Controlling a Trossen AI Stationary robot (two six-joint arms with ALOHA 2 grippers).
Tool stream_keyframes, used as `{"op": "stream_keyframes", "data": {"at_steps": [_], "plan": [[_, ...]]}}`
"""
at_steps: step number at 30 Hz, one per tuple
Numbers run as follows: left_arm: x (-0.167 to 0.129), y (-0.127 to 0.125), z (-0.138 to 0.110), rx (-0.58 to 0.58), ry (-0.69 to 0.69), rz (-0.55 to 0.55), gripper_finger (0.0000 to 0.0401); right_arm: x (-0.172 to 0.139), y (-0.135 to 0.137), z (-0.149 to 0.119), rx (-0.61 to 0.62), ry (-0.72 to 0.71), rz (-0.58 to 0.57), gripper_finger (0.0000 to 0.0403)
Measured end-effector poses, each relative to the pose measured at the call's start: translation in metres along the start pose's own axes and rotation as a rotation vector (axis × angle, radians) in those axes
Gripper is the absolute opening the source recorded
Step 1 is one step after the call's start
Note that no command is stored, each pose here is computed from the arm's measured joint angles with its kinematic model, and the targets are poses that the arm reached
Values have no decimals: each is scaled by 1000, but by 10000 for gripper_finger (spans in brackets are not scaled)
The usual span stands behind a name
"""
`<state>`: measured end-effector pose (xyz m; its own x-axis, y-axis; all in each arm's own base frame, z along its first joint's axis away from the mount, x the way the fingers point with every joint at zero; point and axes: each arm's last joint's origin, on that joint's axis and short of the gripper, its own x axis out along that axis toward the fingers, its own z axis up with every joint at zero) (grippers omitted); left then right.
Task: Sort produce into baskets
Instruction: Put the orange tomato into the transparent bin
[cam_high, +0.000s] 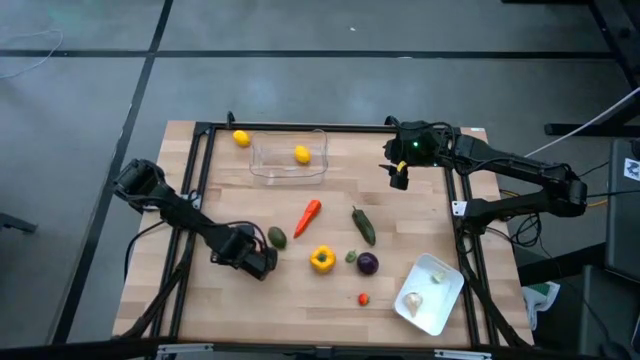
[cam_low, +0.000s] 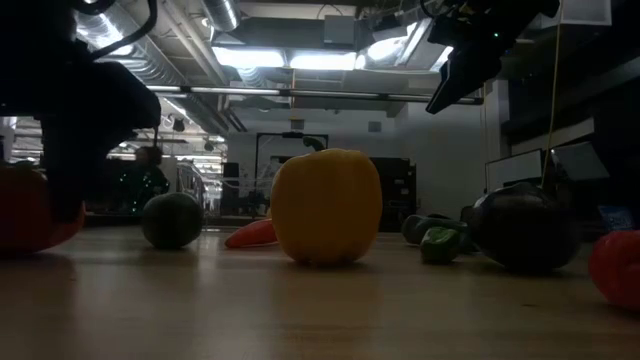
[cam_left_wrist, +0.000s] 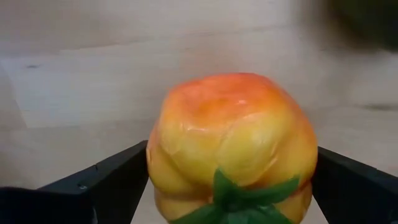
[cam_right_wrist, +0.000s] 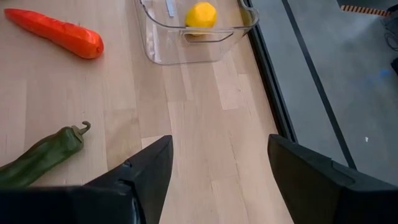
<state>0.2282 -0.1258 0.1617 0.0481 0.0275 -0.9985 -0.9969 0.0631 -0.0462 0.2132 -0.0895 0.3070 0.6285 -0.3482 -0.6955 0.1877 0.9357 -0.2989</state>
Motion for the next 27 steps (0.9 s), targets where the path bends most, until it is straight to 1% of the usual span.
{"op": "stream_keyframes", "data": {"at_steps": [5, 8, 11, 14, 17, 21, 24, 27], "plan": [[0, -6, 2, 66, 39, -37, 353, 0, 0, 0, 0, 0, 0, 259], [0, -9, 6, 87, 47, -52, 334, 0, 0, 0, 0, 0, 0, 259], [-3, -13, 13, 103, 61, -73, 328, 0, 0, 0, 0, 0, 0, 259], [-14, -17, 25, 125, 73, -128, 331, 0, 0, 0, 0, 0, 0, 259], [-33, -22, 41, 147, 76, -206, 332, 0, 0, 0, 0, 0, 0, 259], [-65, -26, 68, 162, 59, -338, 333, 0, 0, 0, 0, 0, 0, 259], [-84, -28, 94, 140, 7, -419, 333, 0, 0, 0, 0, 0, 0, 259], [-95, -27, 123, 117, -59, -454, 333, 0, 0, 0, 0, 0, 0, 259]]}}
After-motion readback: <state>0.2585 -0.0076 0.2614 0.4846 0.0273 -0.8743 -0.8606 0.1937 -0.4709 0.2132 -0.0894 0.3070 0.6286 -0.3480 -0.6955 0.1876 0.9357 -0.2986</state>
